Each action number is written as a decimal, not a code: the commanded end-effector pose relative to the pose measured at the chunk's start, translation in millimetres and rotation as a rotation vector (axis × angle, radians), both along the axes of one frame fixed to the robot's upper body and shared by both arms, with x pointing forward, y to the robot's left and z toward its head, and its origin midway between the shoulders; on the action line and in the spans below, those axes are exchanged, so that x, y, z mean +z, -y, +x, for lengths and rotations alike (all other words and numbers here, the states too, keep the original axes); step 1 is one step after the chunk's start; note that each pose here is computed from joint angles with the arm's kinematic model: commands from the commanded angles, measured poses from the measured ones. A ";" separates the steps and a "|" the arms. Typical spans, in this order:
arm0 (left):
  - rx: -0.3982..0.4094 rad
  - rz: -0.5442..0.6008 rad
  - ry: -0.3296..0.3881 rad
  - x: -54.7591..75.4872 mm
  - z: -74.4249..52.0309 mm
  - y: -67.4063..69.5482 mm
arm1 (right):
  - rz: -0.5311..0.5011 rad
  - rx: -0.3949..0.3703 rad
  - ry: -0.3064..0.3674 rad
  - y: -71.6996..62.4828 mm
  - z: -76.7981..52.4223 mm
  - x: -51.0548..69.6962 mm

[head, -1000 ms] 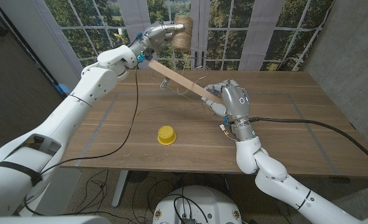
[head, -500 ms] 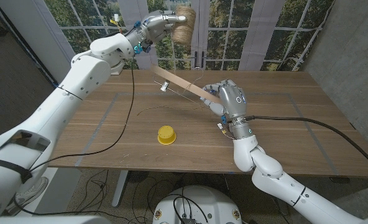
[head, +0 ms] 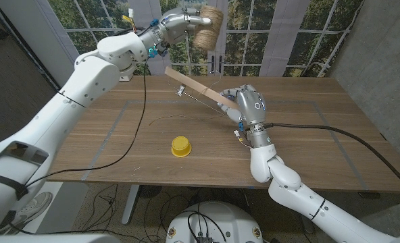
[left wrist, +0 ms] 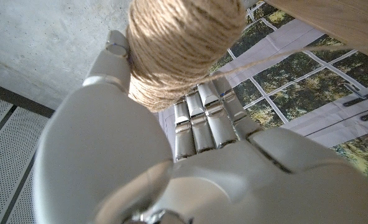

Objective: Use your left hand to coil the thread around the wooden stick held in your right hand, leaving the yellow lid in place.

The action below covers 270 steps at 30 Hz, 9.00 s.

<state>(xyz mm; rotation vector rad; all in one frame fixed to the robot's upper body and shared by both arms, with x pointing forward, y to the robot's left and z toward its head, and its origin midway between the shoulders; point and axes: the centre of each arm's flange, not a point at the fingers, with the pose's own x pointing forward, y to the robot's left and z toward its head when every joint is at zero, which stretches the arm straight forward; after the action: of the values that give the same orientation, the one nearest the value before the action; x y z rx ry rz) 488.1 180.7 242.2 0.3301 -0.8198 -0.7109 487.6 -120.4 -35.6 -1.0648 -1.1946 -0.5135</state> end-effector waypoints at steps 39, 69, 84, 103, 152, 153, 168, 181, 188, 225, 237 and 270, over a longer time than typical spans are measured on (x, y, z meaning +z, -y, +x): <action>-0.074 -0.115 -0.038 -135.3 -3.6 -27.6 | 0.180 -0.141 0.052 15.7 12.9 25.6; -0.238 -0.537 -0.289 -228.3 86.2 -13.0 | 0.232 -0.138 0.060 26.3 18.3 27.5; -0.334 -0.862 -0.411 -267.1 113.8 16.0 | 0.249 -0.145 0.053 33.6 22.9 27.4; -0.131 -1.167 -0.696 -304.6 108.7 26.8 | 0.256 -0.148 0.046 39.7 24.8 25.6; 0.204 -0.750 -0.585 -167.3 100.3 -71.4 | 0.023 0.204 0.066 23.9 -27.0 27.2; 0.217 -0.755 -0.574 -164.9 98.9 -70.9 | 0.023 0.211 0.061 24.0 -27.6 26.6; 0.296 -0.668 -0.490 -119.0 73.7 -77.6 | -0.004 0.253 -0.050 30.3 -25.2 26.8; 0.344 -0.591 -0.439 -81.8 54.0 -76.2 | -0.064 0.187 -0.084 27.9 -20.1 18.4; 0.326 -0.541 -0.420 -67.4 52.4 -63.8 | -0.127 0.150 -0.096 16.8 -17.8 14.9; 0.093 -0.341 -0.186 -31.8 0.6 -0.9 | -0.066 0.102 -0.336 -5.5 25.2 34.7; 0.020 -0.290 -0.150 -40.8 -10.1 7.5 | 0.069 0.122 -0.377 1.7 34.8 49.4; 0.035 -0.336 -0.180 -124.5 9.1 -14.8 | 0.282 0.119 -0.314 40.4 51.7 76.2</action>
<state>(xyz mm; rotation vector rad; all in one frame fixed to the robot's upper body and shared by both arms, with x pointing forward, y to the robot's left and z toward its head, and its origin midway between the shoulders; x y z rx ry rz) 484.5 188.7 146.4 -0.0089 -0.7780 -0.5776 534.6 -146.8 35.9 -0.8480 -0.8800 -0.3404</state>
